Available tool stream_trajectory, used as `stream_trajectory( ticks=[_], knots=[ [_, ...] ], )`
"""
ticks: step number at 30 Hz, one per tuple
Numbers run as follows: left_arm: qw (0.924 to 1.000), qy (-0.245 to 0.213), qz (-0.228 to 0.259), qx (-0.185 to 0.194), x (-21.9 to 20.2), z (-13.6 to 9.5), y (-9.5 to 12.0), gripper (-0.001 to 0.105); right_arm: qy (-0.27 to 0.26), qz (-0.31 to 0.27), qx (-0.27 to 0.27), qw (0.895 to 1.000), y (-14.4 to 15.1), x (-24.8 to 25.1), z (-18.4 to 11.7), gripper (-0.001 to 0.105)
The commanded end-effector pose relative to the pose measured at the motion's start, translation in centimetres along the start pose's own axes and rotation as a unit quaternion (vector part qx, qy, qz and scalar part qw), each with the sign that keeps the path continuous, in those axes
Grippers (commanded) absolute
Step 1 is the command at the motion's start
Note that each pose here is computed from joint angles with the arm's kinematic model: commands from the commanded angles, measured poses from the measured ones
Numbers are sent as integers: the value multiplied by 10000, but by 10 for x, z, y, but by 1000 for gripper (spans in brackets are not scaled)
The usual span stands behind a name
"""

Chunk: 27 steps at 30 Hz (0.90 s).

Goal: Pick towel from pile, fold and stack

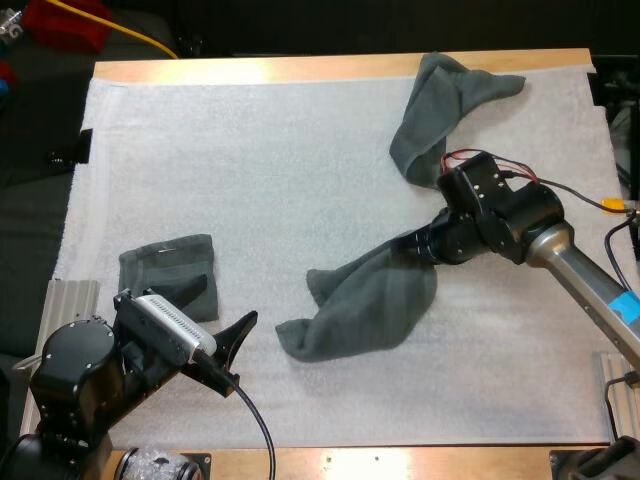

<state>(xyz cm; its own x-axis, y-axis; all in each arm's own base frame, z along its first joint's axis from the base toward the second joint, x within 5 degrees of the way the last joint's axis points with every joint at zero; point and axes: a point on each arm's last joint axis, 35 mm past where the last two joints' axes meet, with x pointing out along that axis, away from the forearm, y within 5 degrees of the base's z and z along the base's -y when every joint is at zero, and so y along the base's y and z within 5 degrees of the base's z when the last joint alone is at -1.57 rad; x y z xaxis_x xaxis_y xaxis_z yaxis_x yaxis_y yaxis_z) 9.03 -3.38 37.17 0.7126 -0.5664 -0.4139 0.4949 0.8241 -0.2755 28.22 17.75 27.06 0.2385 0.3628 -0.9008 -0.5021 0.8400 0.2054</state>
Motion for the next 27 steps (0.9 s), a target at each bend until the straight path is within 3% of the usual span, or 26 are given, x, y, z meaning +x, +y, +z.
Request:
stream_trajectory(
  ticks=[1, 6, 11, 17, 20, 27],
  knots=[
    [10000, -28, -54, -20, -1, 2, -1, 69, -280, -47, -97, 9995, 0, -5, 6, 1],
    [10000, -28, -54, -20, -1, 2, -1, 69, -637, -208, -102, 9977, -2, 8, 18, 1],
    [10000, -28, -54, -20, -1, 2, -1, 69, -384, -564, -20, 9977, -10, 33, 18, 1],
    [10000, -28, -54, -20, -1, 2, -1, 69, -297, -992, 7, 9946, -17, 57, 20, 13],
    [10000, -28, -54, -20, -1, 2, -1, 69, -622, -982, -13, 9932, -17, 59, 28, 20],
    [10000, -28, -54, -20, -1, 2, -1, 69, -1612, -536, -132, 9854, -12, 53, 51, 14]
  ],
)
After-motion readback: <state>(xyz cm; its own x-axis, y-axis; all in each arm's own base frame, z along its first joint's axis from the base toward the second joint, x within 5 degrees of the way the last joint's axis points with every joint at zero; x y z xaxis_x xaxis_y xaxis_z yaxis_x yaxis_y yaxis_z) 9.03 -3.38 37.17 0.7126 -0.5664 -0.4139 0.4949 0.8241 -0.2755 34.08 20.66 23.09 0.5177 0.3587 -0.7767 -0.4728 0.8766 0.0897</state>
